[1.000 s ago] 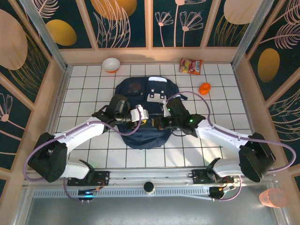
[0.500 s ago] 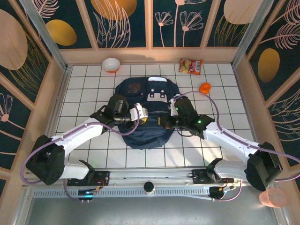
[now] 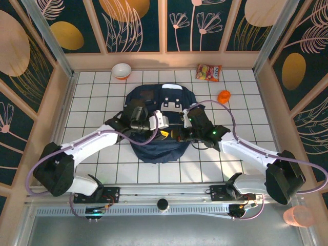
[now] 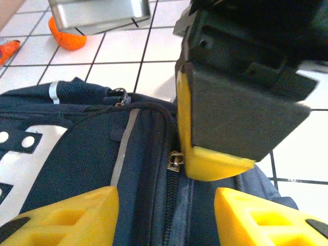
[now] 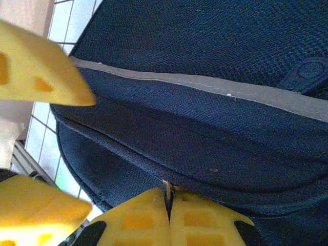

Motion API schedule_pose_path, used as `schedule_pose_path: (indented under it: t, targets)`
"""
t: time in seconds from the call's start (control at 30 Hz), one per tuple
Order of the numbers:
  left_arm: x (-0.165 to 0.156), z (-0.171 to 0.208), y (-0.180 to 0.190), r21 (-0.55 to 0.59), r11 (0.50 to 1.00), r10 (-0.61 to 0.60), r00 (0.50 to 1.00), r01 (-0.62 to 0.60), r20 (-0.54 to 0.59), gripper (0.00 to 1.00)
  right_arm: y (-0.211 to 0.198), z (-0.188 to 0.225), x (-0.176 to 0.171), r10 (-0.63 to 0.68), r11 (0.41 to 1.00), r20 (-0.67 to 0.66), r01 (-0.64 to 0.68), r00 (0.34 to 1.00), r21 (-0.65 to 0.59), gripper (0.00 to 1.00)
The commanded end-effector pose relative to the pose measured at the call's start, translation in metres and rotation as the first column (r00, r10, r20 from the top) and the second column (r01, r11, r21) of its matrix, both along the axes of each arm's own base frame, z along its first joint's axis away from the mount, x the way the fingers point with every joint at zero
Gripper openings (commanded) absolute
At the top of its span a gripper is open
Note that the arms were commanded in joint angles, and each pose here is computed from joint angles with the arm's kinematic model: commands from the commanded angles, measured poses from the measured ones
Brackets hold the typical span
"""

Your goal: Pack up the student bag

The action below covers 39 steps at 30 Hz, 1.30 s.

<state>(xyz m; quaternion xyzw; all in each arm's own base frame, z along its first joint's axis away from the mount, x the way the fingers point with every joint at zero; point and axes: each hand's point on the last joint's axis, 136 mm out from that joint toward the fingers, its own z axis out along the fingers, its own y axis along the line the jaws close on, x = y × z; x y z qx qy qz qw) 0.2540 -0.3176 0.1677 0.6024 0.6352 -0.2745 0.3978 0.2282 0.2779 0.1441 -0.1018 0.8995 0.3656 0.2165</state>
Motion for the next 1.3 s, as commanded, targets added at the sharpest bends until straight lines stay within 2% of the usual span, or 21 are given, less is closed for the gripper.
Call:
schedule_pose_path:
  t: [0.0,0.17,0.23,0.3,0.37,0.47,0.63,0.83,1.07,1.27]
  targets:
    - [-0.005,-0.013,-0.001,0.049,0.998,-0.045,0.998,0.047,-0.034,0.49,0.012,0.025,0.007,0.031,0.998,0.08,-0.035,0.996,0.056,0.0]
    - [0.0,-0.021,-0.002,0.079,0.996,-0.05,0.999,0.051,-0.013,0.37,0.009,0.028,0.007,0.025,0.998,0.089,-0.03,0.996,0.054,0.0]
    - [0.0,-0.027,0.002,0.115,0.992,-0.059,0.998,0.058,0.006,0.25,0.005,0.029,0.007,0.02,0.998,0.092,-0.025,0.996,0.051,0.0]
    - [0.001,-0.03,0.007,0.14,0.989,-0.053,0.998,0.049,0.021,0.08,0.002,0.028,0.006,0.018,0.999,0.093,-0.023,0.995,0.046,0.0]
    - [0.001,-0.032,0.012,0.157,0.987,-0.048,0.998,0.042,0.033,0.0,0.0,0.025,0.005,0.014,0.999,0.09,-0.017,0.996,0.034,0.0]
    - [-0.004,-0.03,0.016,0.16,0.986,-0.054,0.998,0.048,0.035,0.0,0.004,0.022,0.001,0.019,1.0,0.083,-0.02,0.996,0.01,0.0]
    - [-0.011,-0.027,0.023,0.142,0.988,-0.056,0.998,0.051,0.028,0.0,0.028,0.028,-0.004,0.055,0.997,0.109,-0.06,0.992,0.045,0.0]
    - [-0.01,-0.021,0.042,0.119,0.993,-0.015,1.0,0.013,0.02,0.0,0.028,0.027,-0.001,0.06,0.996,0.113,-0.067,0.992,0.061,0.0]
    - [-0.005,-0.022,0.076,0.141,0.989,0.044,0.998,-0.049,0.039,0.0,0.006,0.021,0.003,0.026,0.998,0.095,-0.031,0.995,0.047,0.0]
    - [-0.007,-0.031,0.086,0.168,0.984,0.064,0.998,-0.067,0.024,0.0,0.026,0.025,-0.006,0.078,0.991,0.093,-0.087,0.993,0.101,0.0]
